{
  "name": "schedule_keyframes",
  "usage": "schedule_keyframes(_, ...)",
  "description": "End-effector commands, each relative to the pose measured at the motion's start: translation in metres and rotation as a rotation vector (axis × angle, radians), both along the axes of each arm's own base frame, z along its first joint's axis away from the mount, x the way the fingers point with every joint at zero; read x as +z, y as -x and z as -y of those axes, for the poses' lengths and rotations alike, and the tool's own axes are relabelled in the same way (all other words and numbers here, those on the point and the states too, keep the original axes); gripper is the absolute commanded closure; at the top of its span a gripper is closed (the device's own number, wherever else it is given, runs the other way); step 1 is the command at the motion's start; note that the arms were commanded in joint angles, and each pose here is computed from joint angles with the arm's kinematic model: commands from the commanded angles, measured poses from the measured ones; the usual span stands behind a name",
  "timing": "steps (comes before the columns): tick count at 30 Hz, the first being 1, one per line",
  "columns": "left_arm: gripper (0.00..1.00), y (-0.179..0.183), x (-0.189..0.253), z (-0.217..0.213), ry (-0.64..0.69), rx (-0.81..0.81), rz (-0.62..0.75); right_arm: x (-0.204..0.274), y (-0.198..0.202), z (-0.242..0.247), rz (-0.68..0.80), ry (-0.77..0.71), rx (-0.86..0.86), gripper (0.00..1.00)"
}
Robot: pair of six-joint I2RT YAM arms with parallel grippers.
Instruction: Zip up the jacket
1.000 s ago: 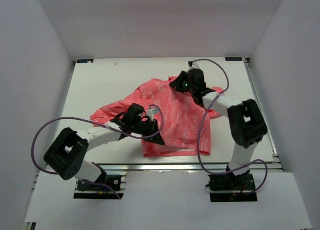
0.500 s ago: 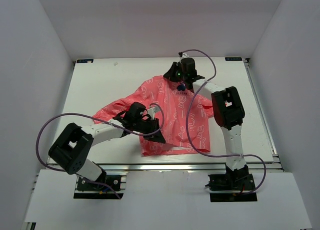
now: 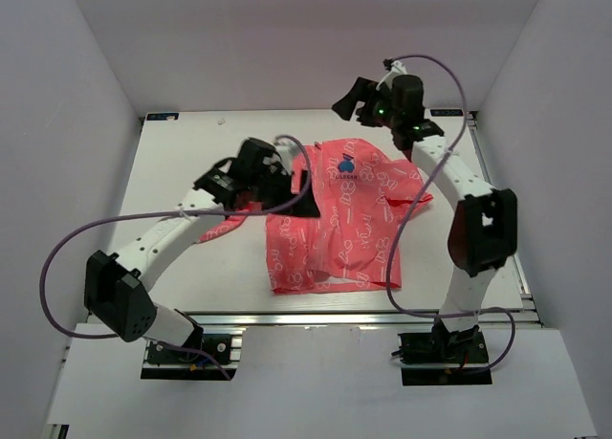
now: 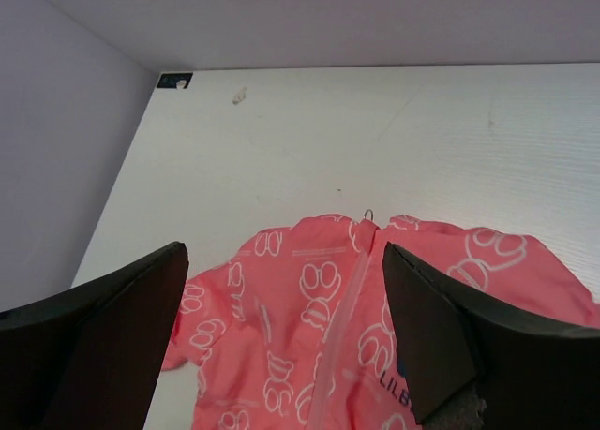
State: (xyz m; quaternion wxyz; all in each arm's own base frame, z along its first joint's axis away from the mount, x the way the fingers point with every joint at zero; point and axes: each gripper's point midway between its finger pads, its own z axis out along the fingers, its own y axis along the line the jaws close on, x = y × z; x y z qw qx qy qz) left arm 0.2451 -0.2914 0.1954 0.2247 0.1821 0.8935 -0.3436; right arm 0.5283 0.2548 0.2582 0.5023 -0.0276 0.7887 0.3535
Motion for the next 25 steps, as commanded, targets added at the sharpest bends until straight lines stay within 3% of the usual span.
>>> schedule_keyframes(1,0.02,-0.057,0.019,-0.064,-0.088,0.29,0.071,0.0,0.025,0.052,-0.084,0.06,-0.09,0.11)
schedule_keyframes(6,0.02,-0.128,0.025,-0.154,-0.099,0.62,0.16,-0.022,0.066,0.137,-0.172,0.082,-0.238,0.11)
schedule_keyframes(10,0.02,-0.151,0.062,-0.211,0.173,0.752,0.277,-0.042,0.108,0.189,-0.233,0.219,-0.387,0.11)
schedule_keyframes(11,0.02,-0.152,0.048,-0.246,0.149,0.851,0.273,-0.046,0.115,0.203,-0.245,0.256,-0.447,0.11)
schedule_keyframes(13,0.02,-0.149,0.044,-0.277,0.041,0.936,0.33,-0.052,0.139,0.218,-0.258,0.296,-0.507,0.11)
schedule_keyframes(18,0.02,-0.13,0.042,-0.305,-0.112,0.996,0.453,-0.056,0.177,0.237,-0.225,0.341,-0.593,0.11)
schedule_keyframes(19,0.02,-0.125,0.062,-0.314,-0.114,1.034,0.551,-0.058,0.182,0.238,-0.228,0.34,-0.593,0.11)
schedule_keyframes(25,0.02,-0.1,0.079,-0.314,-0.026,1.054,0.802,-0.062,0.197,0.239,-0.194,0.311,-0.612,0.11)
